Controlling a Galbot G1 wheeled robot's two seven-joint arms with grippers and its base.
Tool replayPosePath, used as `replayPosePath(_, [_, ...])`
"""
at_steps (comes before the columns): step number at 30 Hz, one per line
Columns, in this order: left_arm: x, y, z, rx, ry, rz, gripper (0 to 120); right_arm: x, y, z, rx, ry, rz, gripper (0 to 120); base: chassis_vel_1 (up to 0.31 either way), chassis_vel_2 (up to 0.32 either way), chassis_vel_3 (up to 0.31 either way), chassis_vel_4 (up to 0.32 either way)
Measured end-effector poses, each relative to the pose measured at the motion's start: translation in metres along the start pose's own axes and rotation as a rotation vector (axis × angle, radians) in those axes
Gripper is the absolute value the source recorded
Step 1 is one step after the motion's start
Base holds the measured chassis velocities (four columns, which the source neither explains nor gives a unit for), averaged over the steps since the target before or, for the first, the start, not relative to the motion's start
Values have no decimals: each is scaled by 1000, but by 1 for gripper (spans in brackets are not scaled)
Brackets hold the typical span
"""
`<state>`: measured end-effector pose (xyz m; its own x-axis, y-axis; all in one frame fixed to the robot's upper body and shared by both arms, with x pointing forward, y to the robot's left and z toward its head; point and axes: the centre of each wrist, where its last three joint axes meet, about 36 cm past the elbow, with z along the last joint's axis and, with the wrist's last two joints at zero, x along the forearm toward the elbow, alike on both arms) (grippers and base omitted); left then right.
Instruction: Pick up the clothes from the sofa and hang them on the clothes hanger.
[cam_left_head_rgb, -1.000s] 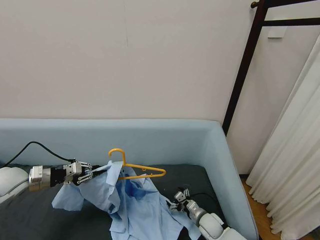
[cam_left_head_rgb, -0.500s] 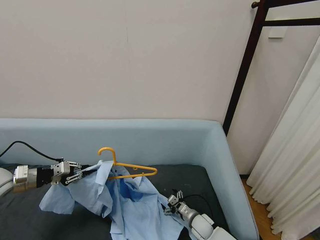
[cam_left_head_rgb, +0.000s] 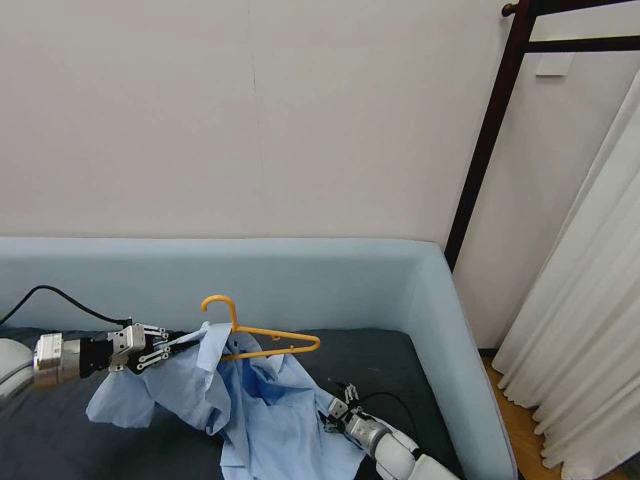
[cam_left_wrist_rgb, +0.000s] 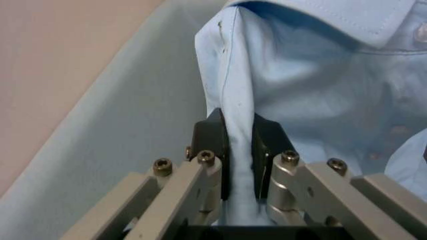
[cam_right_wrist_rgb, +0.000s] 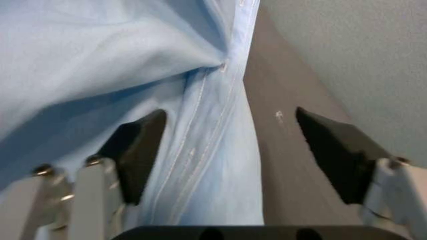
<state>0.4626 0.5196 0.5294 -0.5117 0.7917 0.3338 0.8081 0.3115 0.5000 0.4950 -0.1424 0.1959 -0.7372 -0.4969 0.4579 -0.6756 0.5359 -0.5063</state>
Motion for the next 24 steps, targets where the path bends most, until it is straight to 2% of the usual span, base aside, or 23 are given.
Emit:
replayPosePath(1, [0,0,0,1,1,-1,7,-1,1,0,-3,2,1,68,0,0,0,0])
replayPosePath(2, [0,0,0,1,1,-1,7,-1,1,0,-3,2,1,68,0,0,0,0])
replayPosePath(6, [0,0,1,3,3,-2,7,-4,0,0,-5,6,5,52,0,0,0,0])
replayPosePath(7, [0,0,1,3,3,-2,7,-4,0,0,-5,6,5,52,0,0,0,0])
replayPosePath(10, [-1,-1,1,5,3,-3,7,-4,1,-1,-1,4,3,36,0,0,0,0])
replayPosePath(11, [-1,-1,1,5,3,-3,7,-4,1,-1,-1,4,3,36,0,0,0,0])
replayPosePath(14, [-1,-1,3,10,3,-5,7,-4,2,0,7,4,-2,22,0,0,0,0])
replayPosePath(15, [-1,-1,3,10,3,-5,7,-4,2,0,7,4,-2,22,0,0,0,0])
replayPosePath(18, [-2,-2,4,13,5,-6,7,-4,5,1,8,-1,-3,7,0,0,0,0])
replayPosePath(21, [-1,-2,5,15,8,-6,7,-4,5,1,7,-4,4,0,0,0,0,0])
replayPosePath(24, [-2,-3,7,15,9,-5,7,-4,2,-1,-10,-13,25,0,0,0,0,0])
